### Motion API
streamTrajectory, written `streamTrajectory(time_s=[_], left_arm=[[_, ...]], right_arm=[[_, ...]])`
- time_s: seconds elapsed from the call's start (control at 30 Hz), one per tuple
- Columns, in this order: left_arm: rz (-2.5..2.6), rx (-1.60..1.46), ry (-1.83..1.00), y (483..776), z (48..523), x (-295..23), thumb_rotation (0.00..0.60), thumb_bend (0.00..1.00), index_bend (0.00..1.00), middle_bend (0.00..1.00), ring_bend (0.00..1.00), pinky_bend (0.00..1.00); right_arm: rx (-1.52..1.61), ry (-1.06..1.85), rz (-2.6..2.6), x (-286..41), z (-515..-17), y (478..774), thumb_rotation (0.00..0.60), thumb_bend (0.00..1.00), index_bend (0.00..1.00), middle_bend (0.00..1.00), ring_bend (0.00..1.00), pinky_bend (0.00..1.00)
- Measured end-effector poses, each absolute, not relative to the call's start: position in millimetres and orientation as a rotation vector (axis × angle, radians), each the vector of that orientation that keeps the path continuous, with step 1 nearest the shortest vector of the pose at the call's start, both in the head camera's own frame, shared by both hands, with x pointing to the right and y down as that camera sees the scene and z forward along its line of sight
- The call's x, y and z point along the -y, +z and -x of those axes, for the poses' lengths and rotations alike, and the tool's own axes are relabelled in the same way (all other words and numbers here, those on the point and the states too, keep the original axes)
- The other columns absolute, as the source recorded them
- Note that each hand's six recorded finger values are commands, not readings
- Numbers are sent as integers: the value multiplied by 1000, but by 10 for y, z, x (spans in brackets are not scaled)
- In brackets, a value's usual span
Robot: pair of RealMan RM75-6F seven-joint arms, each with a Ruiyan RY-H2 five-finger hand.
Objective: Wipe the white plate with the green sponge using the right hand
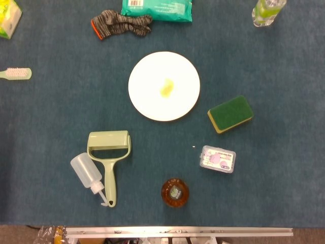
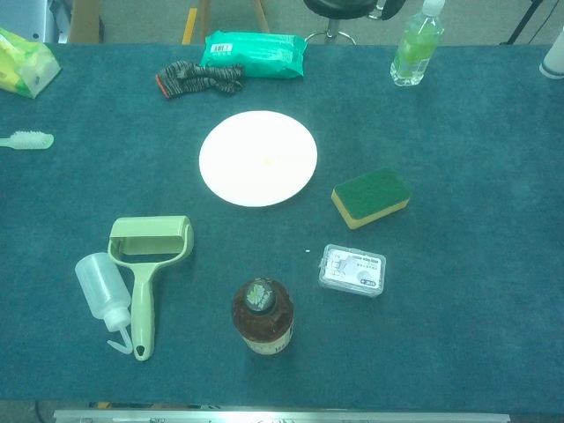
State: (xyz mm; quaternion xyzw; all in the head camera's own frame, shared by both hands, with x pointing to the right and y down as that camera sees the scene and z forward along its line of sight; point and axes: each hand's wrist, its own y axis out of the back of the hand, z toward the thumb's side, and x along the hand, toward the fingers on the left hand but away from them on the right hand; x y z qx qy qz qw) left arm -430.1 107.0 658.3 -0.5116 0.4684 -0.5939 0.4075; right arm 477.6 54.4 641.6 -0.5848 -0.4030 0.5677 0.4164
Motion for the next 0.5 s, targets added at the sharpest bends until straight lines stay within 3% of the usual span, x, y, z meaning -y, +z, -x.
streamTrajectory(time_s=[0.5], left_arm=[[1308,-1148,-1519,6632,4324,-1008,600,358,420,305,284,455]], right_arm=[[846,1407,1609,-193,-4453,6667,600,141,241,330,229,305]])
